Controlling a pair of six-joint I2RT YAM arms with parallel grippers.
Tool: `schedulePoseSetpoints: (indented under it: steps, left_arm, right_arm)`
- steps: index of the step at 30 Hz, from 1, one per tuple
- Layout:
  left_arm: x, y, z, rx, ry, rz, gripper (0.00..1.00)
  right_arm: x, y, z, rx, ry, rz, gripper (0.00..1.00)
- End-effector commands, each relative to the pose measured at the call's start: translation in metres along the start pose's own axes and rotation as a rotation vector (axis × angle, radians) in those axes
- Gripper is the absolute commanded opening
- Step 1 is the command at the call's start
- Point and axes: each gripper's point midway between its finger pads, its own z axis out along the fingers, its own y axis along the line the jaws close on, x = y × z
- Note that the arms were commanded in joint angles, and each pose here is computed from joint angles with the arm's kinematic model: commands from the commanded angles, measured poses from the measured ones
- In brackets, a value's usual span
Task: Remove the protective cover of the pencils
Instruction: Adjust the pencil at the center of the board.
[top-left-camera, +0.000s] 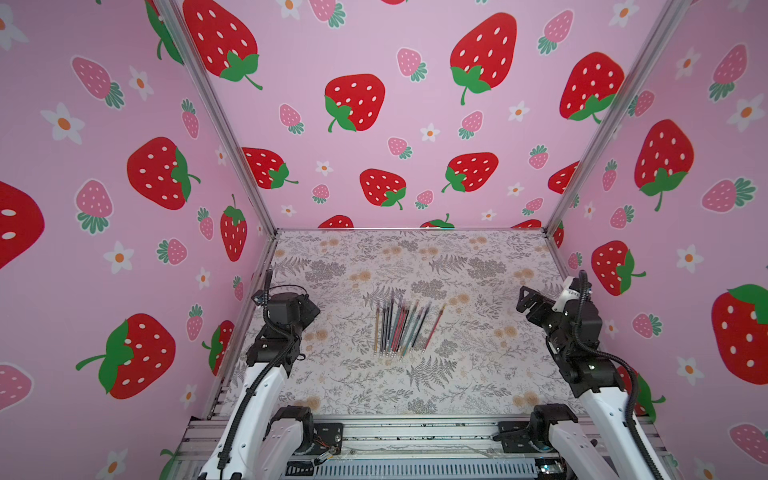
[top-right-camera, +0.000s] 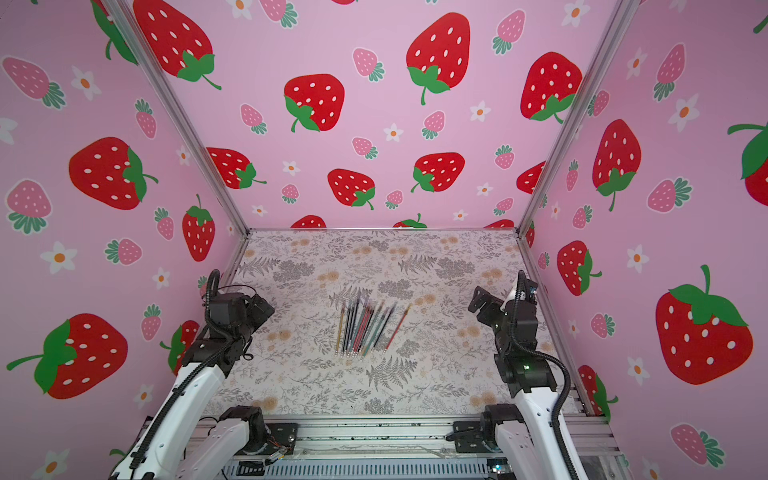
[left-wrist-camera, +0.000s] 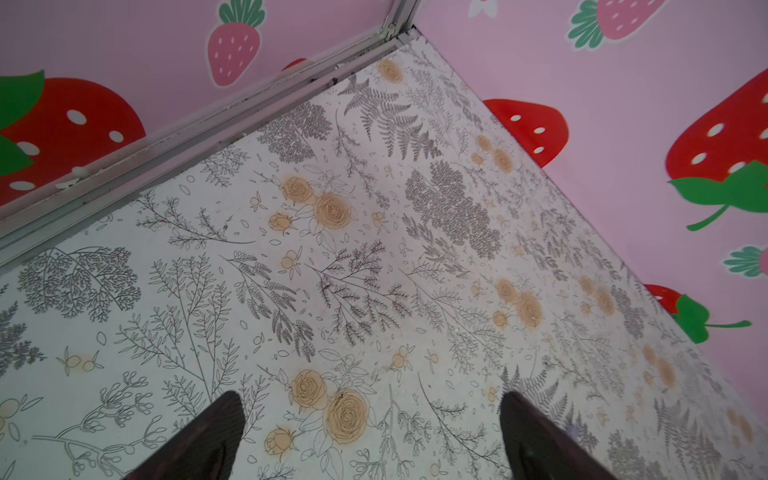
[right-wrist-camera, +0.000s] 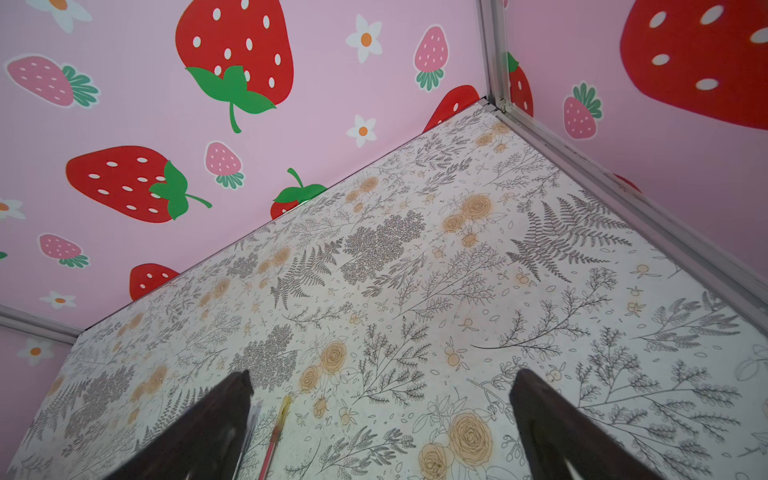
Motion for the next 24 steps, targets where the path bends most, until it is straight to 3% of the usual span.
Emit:
schedulePoseSetpoints:
  steps: [1,5,10,19,24]
  left_arm:
    - [0.001,0.017,0.016,-0.098,-0.013,0.013,1.00]
    - [0.009,0.022,0.039,-0.160,0.048,0.045,0.91]
    - [0.021,0.030,0.061,-0.206,0.129,0.038,0.90]
    - [0.024,0.030,0.056,-0.164,0.104,0.025,0.91]
    - [0.026,0.030,0.053,-0.144,0.101,0.019,0.90]
  right_arm:
    - [0.010,0.026,0.014,-0.088,0.094,0.030,0.87]
    - [0.030,0.061,0.023,-0.084,0.173,-0.083,0.82]
    - [0.072,0.109,0.036,-0.092,0.290,-0.209,0.72]
    - [0.162,0.205,0.054,-0.146,0.454,-0.366,0.53]
    - [0.202,0.249,0.058,-0.166,0.513,-0.444,0.52]
